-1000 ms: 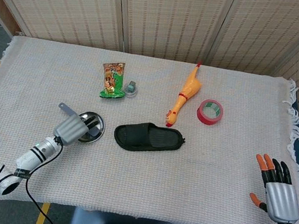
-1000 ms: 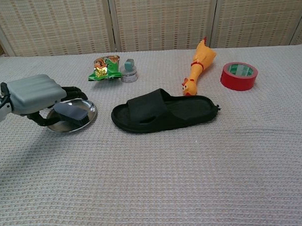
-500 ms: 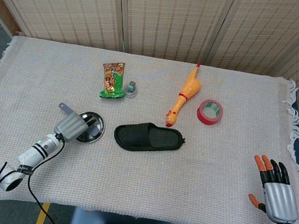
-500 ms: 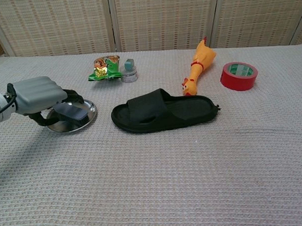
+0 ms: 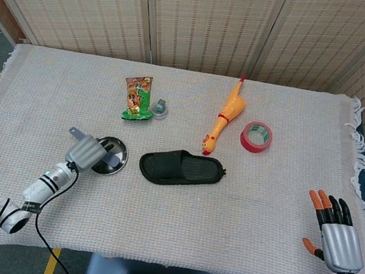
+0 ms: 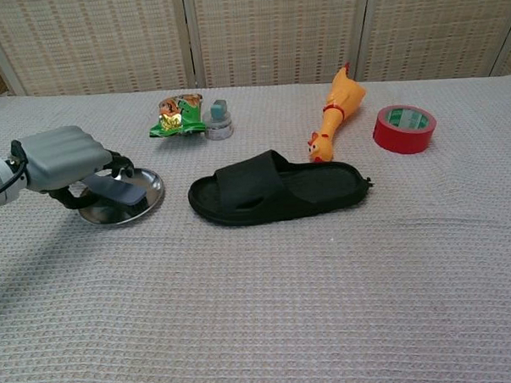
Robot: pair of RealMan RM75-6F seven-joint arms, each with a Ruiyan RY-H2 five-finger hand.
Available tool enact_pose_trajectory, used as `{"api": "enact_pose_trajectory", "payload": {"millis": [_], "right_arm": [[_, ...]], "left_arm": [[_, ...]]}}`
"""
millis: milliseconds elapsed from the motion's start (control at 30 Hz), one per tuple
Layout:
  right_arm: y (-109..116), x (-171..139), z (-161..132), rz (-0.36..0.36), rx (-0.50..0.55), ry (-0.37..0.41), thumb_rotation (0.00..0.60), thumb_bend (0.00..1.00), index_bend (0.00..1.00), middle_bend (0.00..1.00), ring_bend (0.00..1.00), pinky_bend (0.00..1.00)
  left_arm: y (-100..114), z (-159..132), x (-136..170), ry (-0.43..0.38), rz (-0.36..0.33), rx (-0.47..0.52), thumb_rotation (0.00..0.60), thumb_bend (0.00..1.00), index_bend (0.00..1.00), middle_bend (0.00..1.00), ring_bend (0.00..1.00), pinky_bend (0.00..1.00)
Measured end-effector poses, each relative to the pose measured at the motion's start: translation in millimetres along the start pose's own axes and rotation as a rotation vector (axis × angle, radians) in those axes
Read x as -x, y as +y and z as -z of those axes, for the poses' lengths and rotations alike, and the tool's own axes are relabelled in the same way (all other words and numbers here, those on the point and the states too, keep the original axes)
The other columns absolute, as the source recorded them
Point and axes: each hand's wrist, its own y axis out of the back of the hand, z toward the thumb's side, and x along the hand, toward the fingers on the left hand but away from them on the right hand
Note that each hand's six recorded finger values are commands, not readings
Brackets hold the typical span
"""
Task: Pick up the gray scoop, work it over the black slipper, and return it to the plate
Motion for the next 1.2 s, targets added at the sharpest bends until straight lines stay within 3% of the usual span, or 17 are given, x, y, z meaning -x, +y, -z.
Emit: {"api": "enact_pose_trajectory", "payload": {"millis": [467,1200], "right_arm": [[-0.9,0.1,-1.8,-0.006,0.003,0.007,0.600,0.06,0.00,0.00,0.00,0.00],[3.4,-2.1,-1.2,0.002,0.016,0.009,0.600,0.07,0.00,0.00,0.00,0.00]], "left_arm": [[-3.7,-4.1,8.5,-0.012,0.011,-0.025,0.600,0.42,0.24,0.24,0.54,0.86],[-8.8,-4.7,2.8,0.020,-0.021,-0.080,0.600,0.42,0.33,0.41,0.57,0.86]]}}
